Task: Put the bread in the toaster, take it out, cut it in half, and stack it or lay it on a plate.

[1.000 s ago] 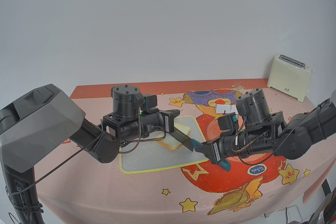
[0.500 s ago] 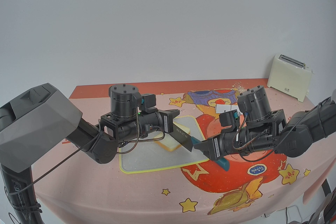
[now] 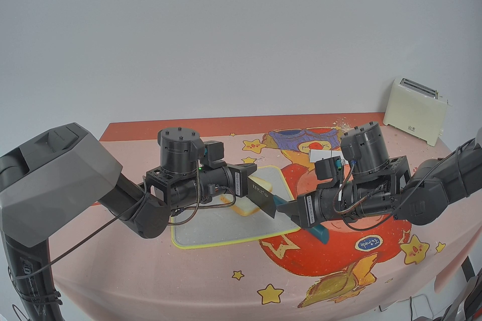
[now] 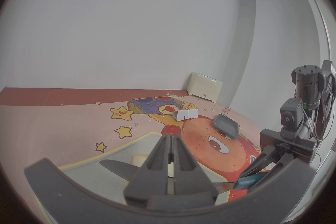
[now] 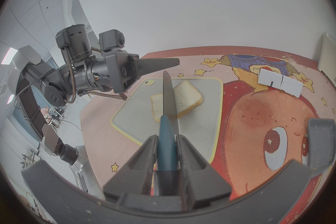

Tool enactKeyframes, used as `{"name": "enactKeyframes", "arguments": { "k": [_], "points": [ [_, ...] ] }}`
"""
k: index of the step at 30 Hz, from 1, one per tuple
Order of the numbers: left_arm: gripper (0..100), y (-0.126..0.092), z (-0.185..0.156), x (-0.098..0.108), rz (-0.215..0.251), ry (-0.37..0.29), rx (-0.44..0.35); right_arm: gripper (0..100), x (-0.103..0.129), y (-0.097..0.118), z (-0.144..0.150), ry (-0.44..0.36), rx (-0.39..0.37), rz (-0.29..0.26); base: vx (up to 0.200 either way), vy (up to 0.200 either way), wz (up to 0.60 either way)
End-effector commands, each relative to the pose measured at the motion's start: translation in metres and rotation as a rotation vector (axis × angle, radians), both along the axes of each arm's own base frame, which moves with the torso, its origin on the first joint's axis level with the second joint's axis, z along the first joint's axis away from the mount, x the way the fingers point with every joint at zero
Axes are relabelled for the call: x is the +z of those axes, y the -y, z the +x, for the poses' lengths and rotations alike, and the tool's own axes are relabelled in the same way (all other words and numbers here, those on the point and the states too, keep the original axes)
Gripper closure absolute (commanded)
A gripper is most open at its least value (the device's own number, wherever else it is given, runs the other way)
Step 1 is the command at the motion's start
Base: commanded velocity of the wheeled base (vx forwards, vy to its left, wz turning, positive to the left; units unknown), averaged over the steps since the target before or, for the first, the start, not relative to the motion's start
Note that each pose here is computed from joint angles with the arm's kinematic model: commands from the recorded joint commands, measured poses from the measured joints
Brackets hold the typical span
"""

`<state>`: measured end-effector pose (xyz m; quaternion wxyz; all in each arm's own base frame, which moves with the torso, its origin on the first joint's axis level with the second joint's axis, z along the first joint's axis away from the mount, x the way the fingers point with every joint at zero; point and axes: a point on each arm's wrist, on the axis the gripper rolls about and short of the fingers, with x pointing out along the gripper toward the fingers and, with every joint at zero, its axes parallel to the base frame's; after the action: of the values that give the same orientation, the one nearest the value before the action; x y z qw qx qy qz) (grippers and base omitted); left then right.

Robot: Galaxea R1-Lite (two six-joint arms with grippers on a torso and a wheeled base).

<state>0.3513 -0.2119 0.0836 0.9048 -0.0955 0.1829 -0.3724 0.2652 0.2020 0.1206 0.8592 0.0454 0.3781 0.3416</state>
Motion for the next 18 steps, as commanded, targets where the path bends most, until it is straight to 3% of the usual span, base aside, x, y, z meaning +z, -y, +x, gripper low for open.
{"name": "enactKeyframes", "arguments": {
  "k": [1,8,18],
  "points": [
    [100,0.001,0.001,-0.007,0.003,-0.006,-0.001,100,0.004,-0.001,0.001,0.013,0.0,0.011,0.0,0.0,0.0],
    [100,0.002,0.003,-0.012,-0.01,0.01,-0.001,100,0.006,-0.002,0.002,0.019,0.001,0.013,0.0,0.0,0.0],
    [100,0.002,0.002,-0.001,-0.024,0.032,-0.003,100,-0.005,0.0,0.0,-0.009,0.0,-0.014,0.0,0.0,0.0]
  ]
}}
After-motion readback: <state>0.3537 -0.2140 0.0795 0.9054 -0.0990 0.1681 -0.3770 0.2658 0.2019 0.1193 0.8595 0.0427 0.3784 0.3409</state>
